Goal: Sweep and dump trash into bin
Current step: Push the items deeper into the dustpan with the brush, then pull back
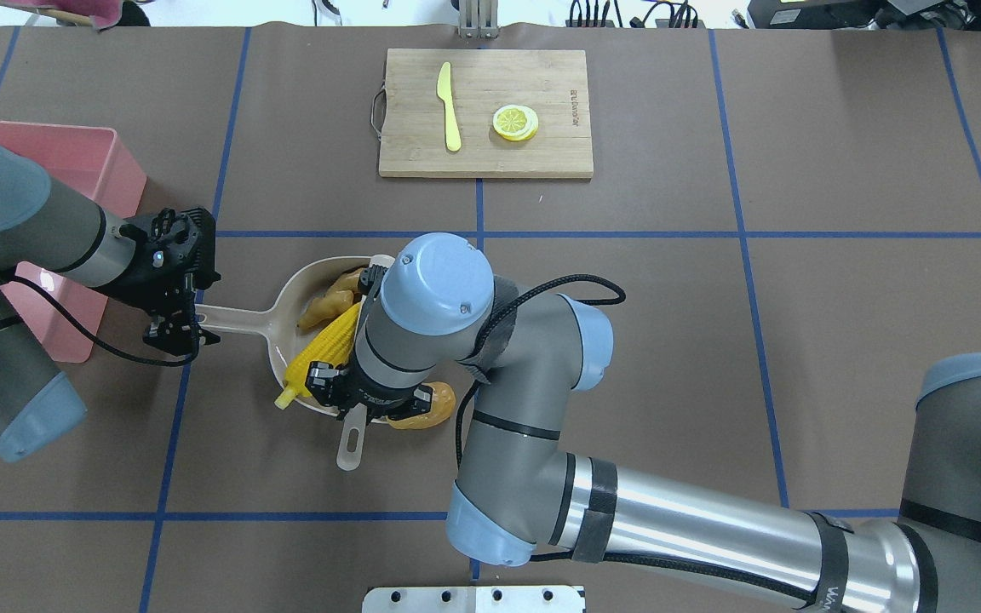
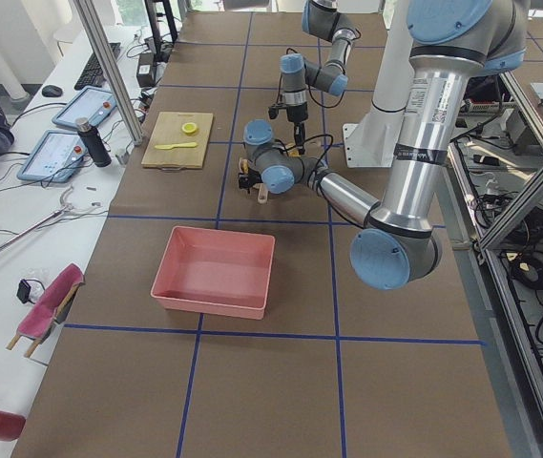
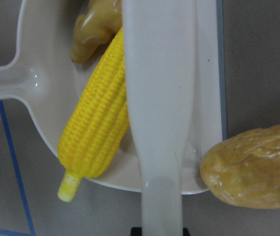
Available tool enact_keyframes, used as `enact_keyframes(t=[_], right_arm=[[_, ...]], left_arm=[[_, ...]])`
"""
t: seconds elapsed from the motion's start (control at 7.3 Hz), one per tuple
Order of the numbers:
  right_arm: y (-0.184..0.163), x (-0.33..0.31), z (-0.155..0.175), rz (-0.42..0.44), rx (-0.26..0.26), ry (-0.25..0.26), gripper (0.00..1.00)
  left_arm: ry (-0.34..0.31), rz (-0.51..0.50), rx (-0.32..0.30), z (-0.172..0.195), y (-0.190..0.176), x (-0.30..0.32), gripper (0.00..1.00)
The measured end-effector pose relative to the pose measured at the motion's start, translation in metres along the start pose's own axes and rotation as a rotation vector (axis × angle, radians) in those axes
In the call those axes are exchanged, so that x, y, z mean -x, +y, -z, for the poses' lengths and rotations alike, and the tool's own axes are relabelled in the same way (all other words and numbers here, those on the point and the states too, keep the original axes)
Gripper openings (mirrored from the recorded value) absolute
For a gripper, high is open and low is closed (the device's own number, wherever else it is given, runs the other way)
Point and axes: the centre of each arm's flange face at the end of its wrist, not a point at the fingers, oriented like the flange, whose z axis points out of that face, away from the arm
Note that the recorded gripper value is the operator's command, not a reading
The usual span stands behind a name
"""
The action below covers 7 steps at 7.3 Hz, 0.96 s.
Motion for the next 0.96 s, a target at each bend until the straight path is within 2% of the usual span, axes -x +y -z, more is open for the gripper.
enact_keyframes(t=[0.14, 0.41, 0.69, 0.96], right_arm=[[-0.007, -0.004, 0.010, -0.037, 0.006, 0.010, 0.00], [-0.007, -0.023, 0.020, -0.144, 0.016, 0.081, 0.00], [0.020, -0.035, 0.020, -0.250, 0.040, 0.165, 0.00], [0.065, -0.040, 0.002, -0.334, 0.082, 0.235, 0.00]], left_arm=[[0.000, 0.000, 0.001, 0.000, 0.000, 0.000, 0.83], [0.001, 0.003, 0.003, -0.001, 0.001, 0.000, 0.82], [0.005, 0.006, 0.009, -0.005, 0.004, 0.001, 0.79], [0.012, 0.004, 0.008, -0.005, 0.004, 0.001, 0.79]])
